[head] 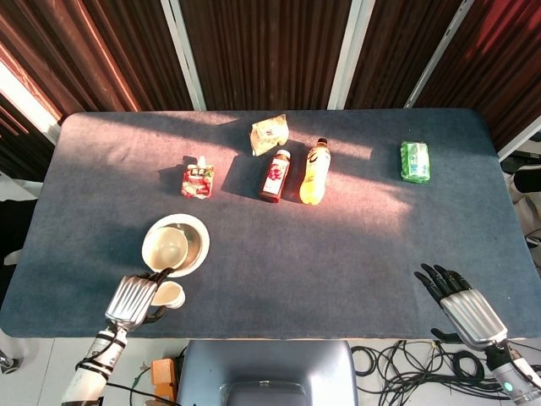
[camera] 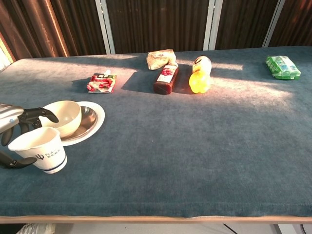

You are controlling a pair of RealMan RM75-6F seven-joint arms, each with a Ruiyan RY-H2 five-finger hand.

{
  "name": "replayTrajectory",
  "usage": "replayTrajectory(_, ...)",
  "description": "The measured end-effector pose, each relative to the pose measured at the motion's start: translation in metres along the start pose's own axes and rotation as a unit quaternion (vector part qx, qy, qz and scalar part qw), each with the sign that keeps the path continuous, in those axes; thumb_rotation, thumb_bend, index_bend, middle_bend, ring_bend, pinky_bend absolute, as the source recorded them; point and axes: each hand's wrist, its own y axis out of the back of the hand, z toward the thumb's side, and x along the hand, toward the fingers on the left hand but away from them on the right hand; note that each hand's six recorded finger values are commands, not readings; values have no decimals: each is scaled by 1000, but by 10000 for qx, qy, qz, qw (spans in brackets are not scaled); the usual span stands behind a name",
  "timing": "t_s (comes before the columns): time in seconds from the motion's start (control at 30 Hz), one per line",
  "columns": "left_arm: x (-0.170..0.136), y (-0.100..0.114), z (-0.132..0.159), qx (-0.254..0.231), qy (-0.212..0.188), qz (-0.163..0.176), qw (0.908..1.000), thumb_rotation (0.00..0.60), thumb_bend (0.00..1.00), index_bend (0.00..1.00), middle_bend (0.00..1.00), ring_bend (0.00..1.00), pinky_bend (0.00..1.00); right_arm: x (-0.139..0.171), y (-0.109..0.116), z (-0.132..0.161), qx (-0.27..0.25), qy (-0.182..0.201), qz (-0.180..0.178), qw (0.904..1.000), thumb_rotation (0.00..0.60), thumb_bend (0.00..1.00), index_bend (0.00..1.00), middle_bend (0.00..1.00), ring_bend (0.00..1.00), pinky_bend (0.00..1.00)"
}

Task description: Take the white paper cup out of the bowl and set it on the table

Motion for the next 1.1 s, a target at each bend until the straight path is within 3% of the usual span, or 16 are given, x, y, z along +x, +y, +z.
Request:
replayTrajectory(0.17,1,-5,-2,68,88,-86,9999,600,268,162,384,417,602,0,-1,0,12,-1,12,10000,600,0,0,0,0,137)
replayTrajectory(0.3,-2,-4,-4,78,103,-101,9999,600,272,15,191,252,523,-1,-1,0,25,-6,25,10000,600,0,0,0,0,137)
replayTrajectory(0.47,-4,-1,-4,-17,57,-96,9999,600,272,0,10,84,389,-1,-1,1,26,-10,28,10000,600,0,0,0,0,137)
replayTrajectory(0.83,-20,12,-21,115,159,-92,9998,600,249,0,0,15,316,-1,-1,0,9,-29,38,10000,600,0,0,0,0,137)
replayTrajectory(1.1,-57,45,-68,695,956,128,9929,600,243,0,0,31,245,-2,-1,0,6,-63,19,10000,600,0,0,0,0,137)
